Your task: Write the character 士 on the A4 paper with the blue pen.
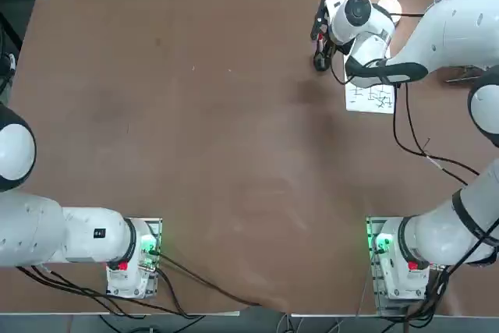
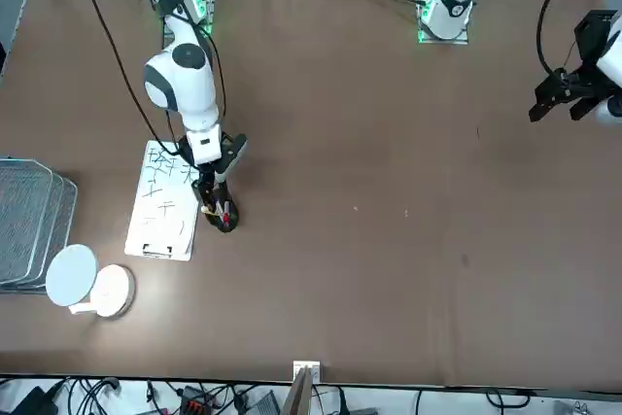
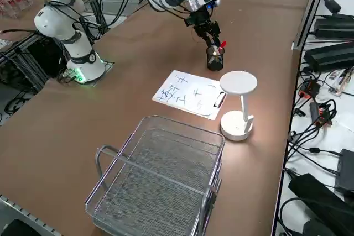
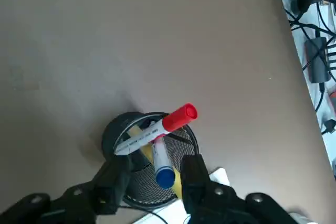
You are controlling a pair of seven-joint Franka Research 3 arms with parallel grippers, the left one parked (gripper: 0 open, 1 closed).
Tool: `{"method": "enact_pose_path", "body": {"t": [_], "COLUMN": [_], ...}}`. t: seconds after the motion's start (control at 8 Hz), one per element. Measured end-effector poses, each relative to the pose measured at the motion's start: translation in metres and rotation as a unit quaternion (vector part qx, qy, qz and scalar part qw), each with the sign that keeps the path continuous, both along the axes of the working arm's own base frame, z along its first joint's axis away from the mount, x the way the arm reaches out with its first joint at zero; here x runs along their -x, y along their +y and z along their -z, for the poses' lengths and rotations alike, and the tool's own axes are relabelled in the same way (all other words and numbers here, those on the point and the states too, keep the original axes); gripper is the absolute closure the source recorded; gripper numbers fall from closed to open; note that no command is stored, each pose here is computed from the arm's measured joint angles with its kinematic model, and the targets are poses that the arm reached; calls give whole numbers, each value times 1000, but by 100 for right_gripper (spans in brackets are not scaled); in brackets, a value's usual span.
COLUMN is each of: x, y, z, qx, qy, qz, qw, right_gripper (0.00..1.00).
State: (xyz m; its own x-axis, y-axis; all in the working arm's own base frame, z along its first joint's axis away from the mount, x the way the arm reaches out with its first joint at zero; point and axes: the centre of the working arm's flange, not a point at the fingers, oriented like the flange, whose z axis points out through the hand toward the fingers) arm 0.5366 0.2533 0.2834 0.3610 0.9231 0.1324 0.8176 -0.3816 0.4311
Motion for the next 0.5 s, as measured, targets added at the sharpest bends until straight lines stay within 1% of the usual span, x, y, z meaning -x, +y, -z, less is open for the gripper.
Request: {"method": "enact_pose_path", "body": {"t": [0.25,0.5], "x": [-1,-6], "y": [-3,-7], "z": [1,0], "qx": [5,9], "qy": [1,-1], "qz": [-7,-10], "qw": [1000,1000], "right_gripper": [42,47]}}
